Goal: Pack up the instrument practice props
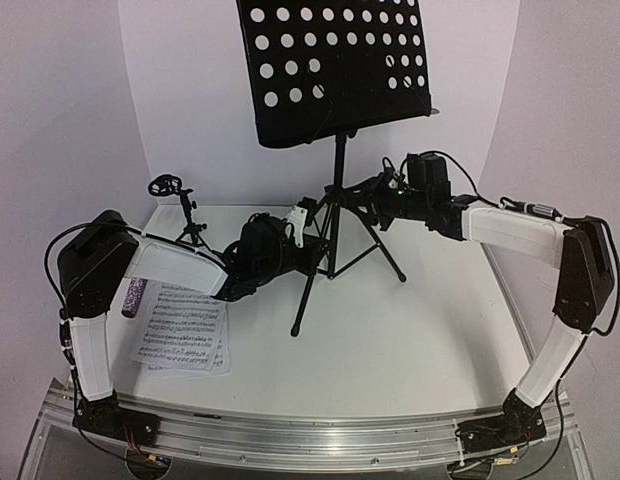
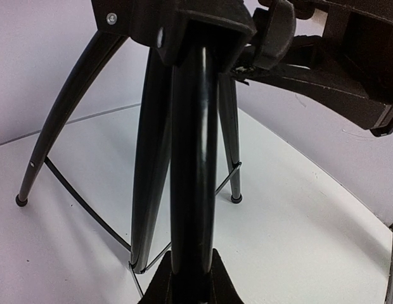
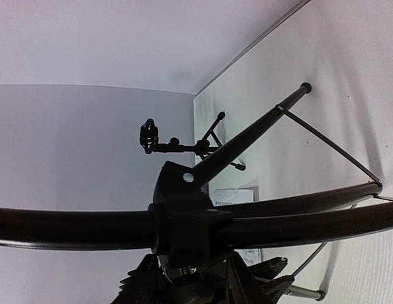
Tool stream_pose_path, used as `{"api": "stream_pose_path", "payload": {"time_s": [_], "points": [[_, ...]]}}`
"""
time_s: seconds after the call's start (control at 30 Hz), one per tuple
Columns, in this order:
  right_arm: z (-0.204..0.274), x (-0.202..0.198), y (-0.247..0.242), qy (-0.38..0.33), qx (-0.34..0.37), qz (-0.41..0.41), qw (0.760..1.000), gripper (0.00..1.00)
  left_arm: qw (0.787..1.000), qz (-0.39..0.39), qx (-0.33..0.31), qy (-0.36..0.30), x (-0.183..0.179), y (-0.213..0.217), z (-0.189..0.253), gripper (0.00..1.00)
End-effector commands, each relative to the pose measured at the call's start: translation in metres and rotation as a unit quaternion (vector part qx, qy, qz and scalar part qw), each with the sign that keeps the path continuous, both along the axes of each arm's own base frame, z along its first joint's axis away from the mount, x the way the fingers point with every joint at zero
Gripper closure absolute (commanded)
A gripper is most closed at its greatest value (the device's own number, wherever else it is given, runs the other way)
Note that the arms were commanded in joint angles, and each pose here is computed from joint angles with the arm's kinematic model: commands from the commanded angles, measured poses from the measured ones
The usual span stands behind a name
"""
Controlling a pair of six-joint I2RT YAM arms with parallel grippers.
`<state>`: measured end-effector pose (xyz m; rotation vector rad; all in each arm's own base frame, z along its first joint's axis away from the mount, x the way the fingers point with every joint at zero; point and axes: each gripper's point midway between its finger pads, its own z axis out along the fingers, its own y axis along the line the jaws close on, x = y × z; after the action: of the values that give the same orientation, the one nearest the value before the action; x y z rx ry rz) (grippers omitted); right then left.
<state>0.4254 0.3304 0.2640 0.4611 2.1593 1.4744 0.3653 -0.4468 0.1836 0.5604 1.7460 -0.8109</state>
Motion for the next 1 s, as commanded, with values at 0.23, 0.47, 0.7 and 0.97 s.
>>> {"api": "stream_pose_path", "payload": {"time_s": [0.23,0.47,0.7,0.97], "points": [[0.017,-0.006,0.002,-0.008,0.012,0.008,1.0,1.0,0.999,-0.009,-0.026,-0.027,-0.004,-0.016,0.015,1.0],[0.001,-0.024,0.0,-0.172,-0.214,0.08,0.958,1.0,0.999,-0.013,-0.023,-0.035,-0.002,-0.014,0.019,1.0],[-0.017,-0.024,-0.008,-0.346,-0.401,0.147,0.835,1.0,0.999,-0.015,-0.018,-0.038,-0.002,-0.012,0.021,1.0],[-0.013,-0.023,-0.004,-0.471,-0.482,0.204,0.71,1.0,0.997,-0.066,-0.039,-0.003,-0.01,-0.016,0.021,1.0]]}}
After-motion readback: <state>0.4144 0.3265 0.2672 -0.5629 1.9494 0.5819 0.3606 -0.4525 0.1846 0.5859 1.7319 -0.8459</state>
